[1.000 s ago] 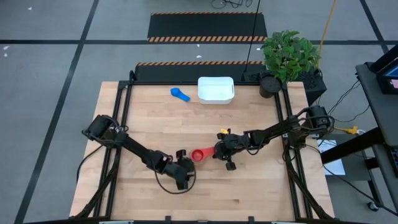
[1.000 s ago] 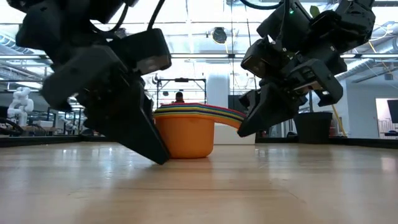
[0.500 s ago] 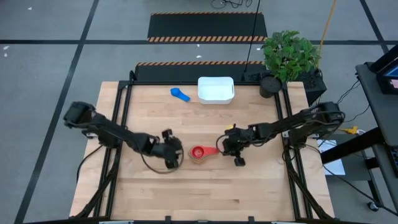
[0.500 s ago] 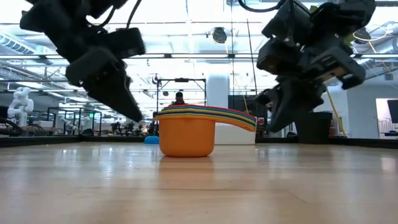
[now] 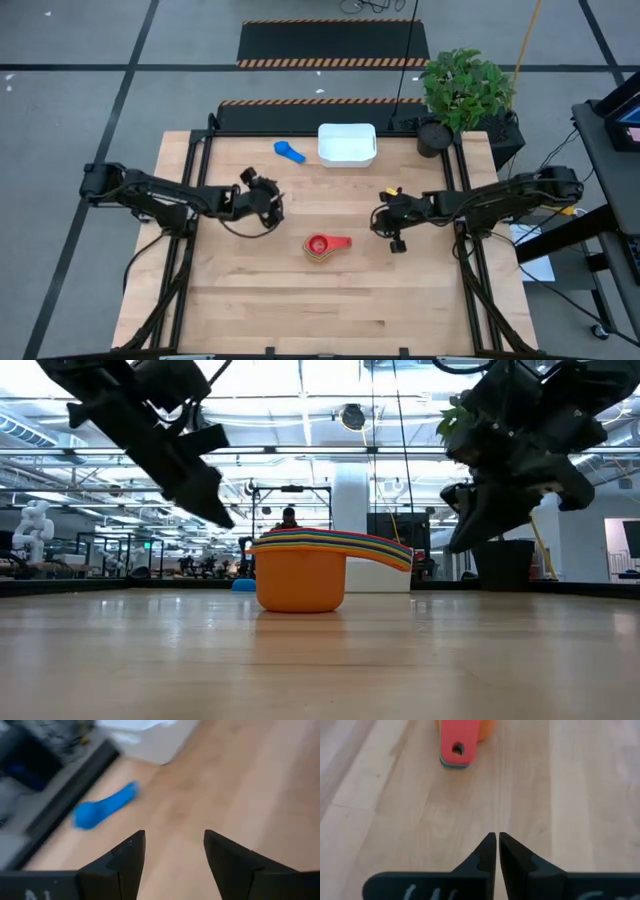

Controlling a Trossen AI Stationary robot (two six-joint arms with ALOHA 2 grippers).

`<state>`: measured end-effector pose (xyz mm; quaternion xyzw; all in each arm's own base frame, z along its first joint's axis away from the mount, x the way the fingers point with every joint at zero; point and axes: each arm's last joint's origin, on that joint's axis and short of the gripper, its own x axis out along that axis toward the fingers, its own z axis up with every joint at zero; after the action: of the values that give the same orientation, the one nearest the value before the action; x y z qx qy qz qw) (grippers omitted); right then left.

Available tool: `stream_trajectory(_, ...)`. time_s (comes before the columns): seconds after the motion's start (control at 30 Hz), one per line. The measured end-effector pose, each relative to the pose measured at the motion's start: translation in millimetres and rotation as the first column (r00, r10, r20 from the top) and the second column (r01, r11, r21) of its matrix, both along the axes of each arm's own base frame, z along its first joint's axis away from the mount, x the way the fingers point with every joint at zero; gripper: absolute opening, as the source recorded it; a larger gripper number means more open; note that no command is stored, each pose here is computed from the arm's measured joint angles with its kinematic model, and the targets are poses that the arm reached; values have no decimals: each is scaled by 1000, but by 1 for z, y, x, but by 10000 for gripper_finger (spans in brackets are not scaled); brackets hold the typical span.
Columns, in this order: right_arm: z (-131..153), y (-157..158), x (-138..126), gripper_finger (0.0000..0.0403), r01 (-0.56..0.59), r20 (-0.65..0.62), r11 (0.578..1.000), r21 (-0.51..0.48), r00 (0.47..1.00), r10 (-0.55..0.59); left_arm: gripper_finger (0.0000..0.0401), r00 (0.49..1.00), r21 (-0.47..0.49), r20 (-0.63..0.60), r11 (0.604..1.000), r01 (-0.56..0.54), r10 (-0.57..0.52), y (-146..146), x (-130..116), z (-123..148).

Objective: Nest measuring cups in basket
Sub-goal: Stack the blue measuring cup into the red measuring cup

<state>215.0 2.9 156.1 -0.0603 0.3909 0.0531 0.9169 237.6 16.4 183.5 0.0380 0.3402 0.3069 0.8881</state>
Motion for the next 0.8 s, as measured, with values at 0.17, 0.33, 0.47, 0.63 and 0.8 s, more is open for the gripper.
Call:
stream_trajectory(0.17, 8, -7, -5, 13, -12, 54, 999, -45, 998, 14, 207, 993, -30, 64, 995, -95, 97, 15, 2, 10)
stream_trajectory(0.33, 10, -16, -6, 13, 4, 66, 997, -78, 998, 1, 207, 995, -78, 69, 995, -68, 73, 43, 11, 32)
stream_trajectory(0.47, 9, -23, -6, 13, 21, 55, 996, -90, 998, -16, 207, 997, -69, 70, 997, -33, 38, 67, 12, 51)
stream_trajectory(0.63, 9, -29, -7, 13, 39, 54, 994, -102, 998, -33, 207, 999, -93, 36, 996, 7, -3, 92, 11, 53)
stream_trajectory(0.8, 9, -33, -7, 13, 41, 59, 992, -120, 998, -34, 207, 997, -144, -78, 990, -4, -7, 108, 23, 35)
